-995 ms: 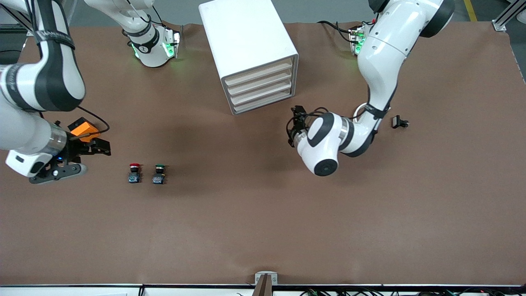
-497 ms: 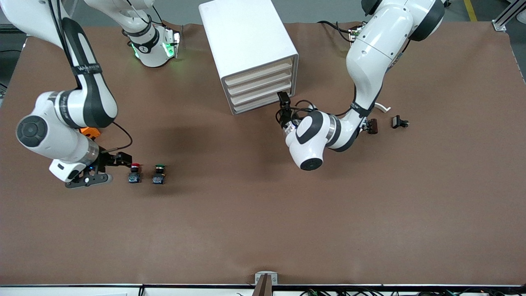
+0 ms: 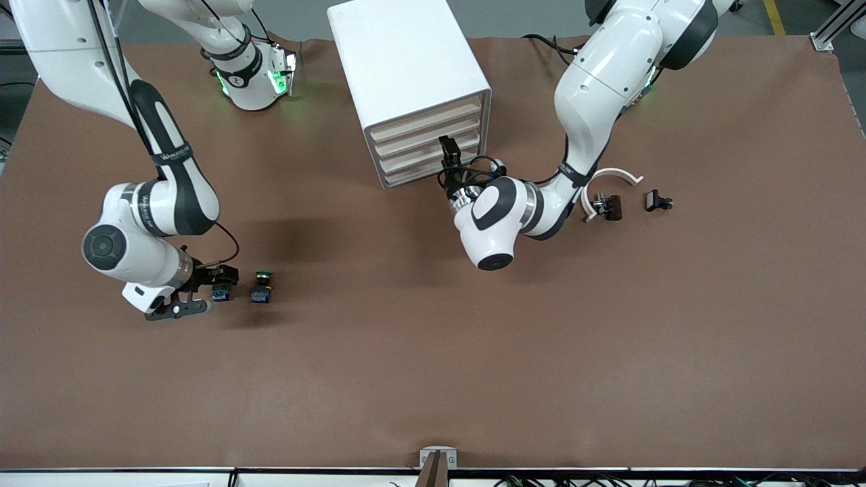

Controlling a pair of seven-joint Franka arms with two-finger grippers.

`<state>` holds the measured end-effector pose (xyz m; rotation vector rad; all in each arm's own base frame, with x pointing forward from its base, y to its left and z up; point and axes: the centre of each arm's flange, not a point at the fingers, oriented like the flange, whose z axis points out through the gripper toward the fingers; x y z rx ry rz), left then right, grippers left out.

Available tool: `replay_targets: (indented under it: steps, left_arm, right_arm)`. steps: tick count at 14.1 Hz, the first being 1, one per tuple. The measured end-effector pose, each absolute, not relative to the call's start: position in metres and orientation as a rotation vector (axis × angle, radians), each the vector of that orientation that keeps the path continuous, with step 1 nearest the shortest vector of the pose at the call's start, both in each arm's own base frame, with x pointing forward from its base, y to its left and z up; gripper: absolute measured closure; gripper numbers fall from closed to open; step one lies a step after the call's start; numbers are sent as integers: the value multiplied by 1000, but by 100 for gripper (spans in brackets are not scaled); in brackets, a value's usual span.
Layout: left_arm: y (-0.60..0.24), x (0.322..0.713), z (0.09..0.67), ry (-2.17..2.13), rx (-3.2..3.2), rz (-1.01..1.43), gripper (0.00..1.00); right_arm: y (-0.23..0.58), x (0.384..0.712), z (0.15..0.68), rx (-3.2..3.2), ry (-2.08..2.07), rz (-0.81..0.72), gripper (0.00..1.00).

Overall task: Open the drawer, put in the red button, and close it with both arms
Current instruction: 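Pull the drawer open with the left gripper while the right gripper grasps the red button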

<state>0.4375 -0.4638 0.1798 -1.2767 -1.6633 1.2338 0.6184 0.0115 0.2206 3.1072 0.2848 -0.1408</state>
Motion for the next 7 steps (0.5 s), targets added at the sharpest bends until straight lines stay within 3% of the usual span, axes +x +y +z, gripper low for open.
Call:
replay_targets:
  steps: [6,7]
  left_arm:
    - [-472,426,185,-1600,-1252,1276,31]
    - [-476,421,185,-1591,-1257,1270,39]
  right_arm:
    - [11,615,185,3076,277,-168,0]
    - [10,616,182,3067,285,-155,0]
